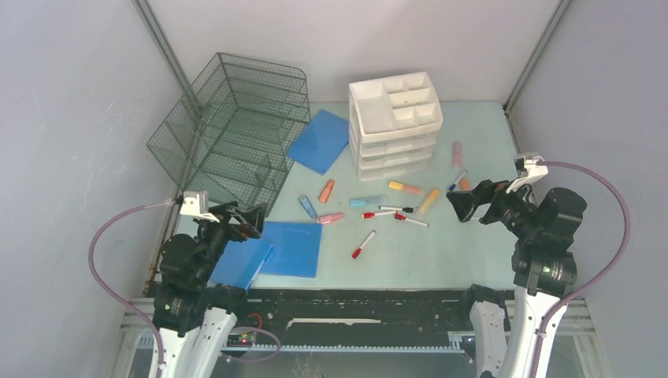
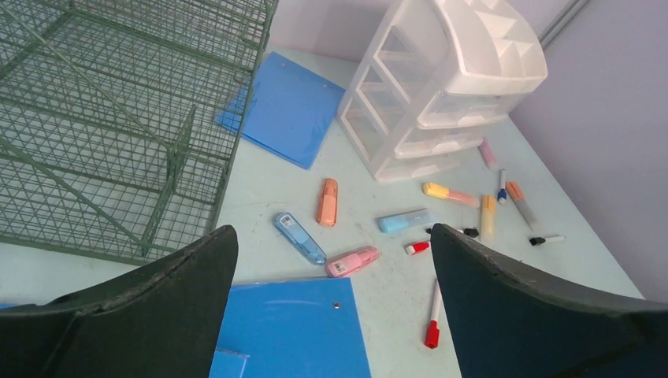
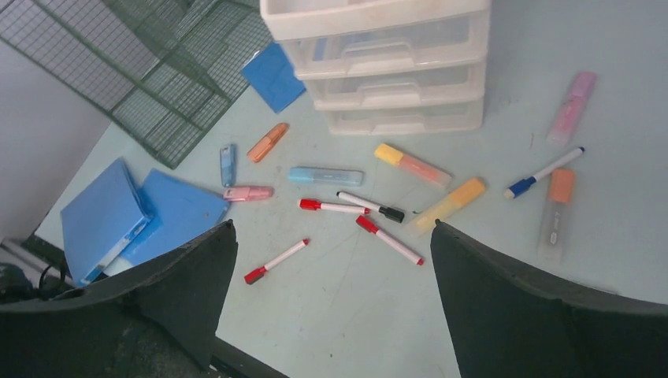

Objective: Organize the desk
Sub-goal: Pick up the folder from the corner of the board.

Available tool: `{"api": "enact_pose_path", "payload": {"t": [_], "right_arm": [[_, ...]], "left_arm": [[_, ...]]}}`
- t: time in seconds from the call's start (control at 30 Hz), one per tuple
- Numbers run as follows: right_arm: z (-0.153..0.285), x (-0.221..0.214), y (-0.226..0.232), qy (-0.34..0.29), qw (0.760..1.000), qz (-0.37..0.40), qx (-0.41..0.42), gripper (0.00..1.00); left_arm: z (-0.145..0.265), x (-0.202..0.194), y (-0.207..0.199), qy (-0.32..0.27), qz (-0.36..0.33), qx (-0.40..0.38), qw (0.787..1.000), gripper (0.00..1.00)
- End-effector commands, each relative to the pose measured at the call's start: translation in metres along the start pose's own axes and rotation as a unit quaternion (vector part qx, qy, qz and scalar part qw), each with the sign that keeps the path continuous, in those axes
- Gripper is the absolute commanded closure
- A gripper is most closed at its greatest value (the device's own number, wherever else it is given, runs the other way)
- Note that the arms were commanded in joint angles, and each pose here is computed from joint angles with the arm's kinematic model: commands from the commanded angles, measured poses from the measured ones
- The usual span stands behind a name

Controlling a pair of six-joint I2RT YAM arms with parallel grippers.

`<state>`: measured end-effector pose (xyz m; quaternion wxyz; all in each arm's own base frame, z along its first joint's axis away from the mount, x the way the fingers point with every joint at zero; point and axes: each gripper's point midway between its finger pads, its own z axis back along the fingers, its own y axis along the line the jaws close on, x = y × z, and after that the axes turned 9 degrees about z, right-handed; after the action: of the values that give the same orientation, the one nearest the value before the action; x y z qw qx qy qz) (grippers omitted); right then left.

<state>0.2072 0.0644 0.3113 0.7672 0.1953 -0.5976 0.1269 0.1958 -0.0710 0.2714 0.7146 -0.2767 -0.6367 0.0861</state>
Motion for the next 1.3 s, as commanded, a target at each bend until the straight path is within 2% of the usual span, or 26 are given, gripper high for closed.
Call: {"api": "enact_pose_path", "payload": {"t": [0.0,0.2,0.33,0.53,0.73,0.83,1.0,1.27], "right_arm": [[0.0,0.012,-0.016,-0.016,0.998,-0.033,-0.052,0.01],[-0.006,0.011,-0.031,-0.017,0.995,-0.057,-0.079,0.01],[-0.013,0.009,-0.028,-0.023,0.998,-0.036,-0.05,0.01],[-0.032,-0.012,-0.007,-0.017,0.998,0.024,0.058,0.01],[-0.034,-0.047,0.033,0.017,0.974,0.077,0.213,0.0],[-0.036,-0.059,0.039,0.024,0.965,0.087,0.244,0.0],[-0.039,-0.073,0.04,0.042,0.961,0.118,0.247,0.0],[-0.04,-0.082,0.031,0.061,0.963,0.149,0.214,0.0]], "left_arm": [[0.006,0.014,-0.017,-0.017,0.02,-0.031,0.999,0.0],[-0.001,0.008,-0.033,0.001,0.056,-0.073,0.996,0.0],[-0.01,0.001,-0.042,0.021,0.077,-0.104,0.991,0.0],[-0.028,-0.021,-0.047,0.069,0.112,-0.129,0.983,0.0],[-0.037,-0.044,-0.046,0.109,0.127,-0.118,0.979,0.0],[-0.043,-0.059,-0.043,0.127,0.125,-0.092,0.98,0.0],[-0.049,-0.099,-0.026,0.177,0.055,0.013,0.983,0.0],[-0.033,-0.159,-0.014,0.241,-0.067,0.129,0.96,0.02]]}}
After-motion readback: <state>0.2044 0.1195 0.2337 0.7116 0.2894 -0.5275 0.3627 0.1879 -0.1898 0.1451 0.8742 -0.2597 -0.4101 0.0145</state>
